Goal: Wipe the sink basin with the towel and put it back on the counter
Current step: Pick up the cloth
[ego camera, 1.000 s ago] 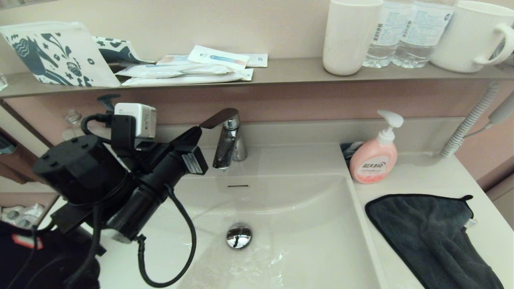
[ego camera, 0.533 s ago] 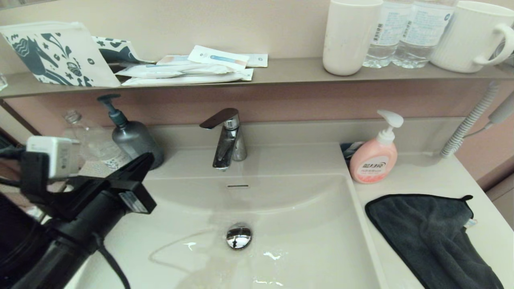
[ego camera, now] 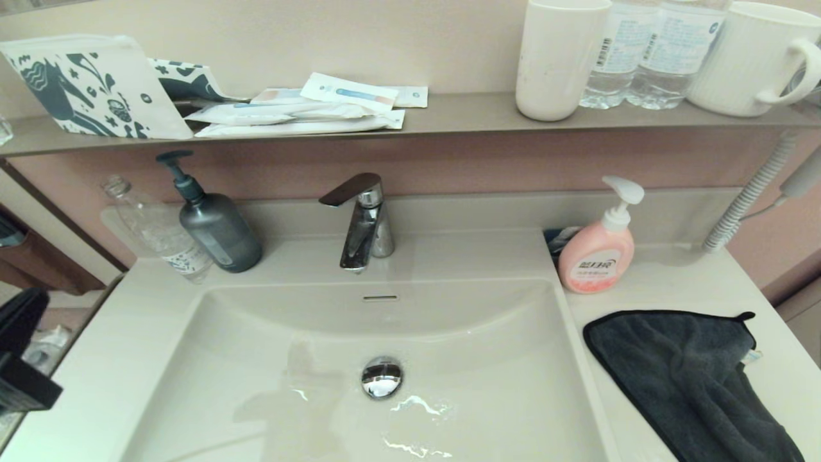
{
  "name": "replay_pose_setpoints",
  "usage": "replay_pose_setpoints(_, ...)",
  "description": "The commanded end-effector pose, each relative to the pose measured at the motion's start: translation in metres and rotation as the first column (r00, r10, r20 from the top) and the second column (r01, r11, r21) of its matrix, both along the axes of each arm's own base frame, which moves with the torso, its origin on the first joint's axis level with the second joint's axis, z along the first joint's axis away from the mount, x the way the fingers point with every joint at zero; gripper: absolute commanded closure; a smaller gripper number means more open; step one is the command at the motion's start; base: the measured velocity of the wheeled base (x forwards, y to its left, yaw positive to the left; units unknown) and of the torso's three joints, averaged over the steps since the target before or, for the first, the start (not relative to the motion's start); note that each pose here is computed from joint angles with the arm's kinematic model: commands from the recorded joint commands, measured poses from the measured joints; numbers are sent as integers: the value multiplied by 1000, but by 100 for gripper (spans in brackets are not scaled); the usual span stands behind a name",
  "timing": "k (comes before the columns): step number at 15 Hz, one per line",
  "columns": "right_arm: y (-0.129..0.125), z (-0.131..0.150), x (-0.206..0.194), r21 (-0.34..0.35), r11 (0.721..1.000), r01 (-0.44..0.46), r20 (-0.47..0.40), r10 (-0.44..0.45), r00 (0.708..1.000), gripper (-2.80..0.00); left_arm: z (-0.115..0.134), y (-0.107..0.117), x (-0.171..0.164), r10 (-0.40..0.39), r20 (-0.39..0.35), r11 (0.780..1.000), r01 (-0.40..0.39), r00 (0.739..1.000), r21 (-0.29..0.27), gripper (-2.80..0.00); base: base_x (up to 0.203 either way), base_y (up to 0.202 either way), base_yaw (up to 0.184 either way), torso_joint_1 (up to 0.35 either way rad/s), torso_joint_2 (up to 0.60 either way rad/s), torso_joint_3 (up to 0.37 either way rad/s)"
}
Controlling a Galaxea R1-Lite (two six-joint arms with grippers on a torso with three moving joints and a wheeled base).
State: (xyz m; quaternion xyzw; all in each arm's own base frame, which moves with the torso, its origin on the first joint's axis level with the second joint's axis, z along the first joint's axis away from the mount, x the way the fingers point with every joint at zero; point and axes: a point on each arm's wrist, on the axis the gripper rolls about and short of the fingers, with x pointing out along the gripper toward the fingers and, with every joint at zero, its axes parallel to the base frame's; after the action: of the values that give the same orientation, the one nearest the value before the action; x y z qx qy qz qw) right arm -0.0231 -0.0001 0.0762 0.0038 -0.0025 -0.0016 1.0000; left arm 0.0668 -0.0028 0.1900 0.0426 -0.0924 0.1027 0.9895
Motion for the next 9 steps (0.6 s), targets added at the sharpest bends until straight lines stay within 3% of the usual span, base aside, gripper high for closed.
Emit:
replay_pose_setpoints(1, 0, 0, 0, 0, 1000, 0, 0, 0, 1000, 0, 1, 8, -37, 67, 118, 998, -65, 991, -19, 0, 0, 0, 0, 0, 0, 0)
replay_pose_setpoints(5, 0, 0, 0, 0, 1000, 0, 0, 0, 1000, 0, -26, 11, -82, 175, 142, 985, -171, 974, -35, 0, 0, 0, 0, 0, 0, 0)
replay_pose_setpoints(9, 0, 0, 0, 0, 1000, 0, -2, 0, 1000, 0, -52, 10, -104, 156, 153, 987, -150, 976, -50, 0, 0, 0, 0, 0, 0, 0)
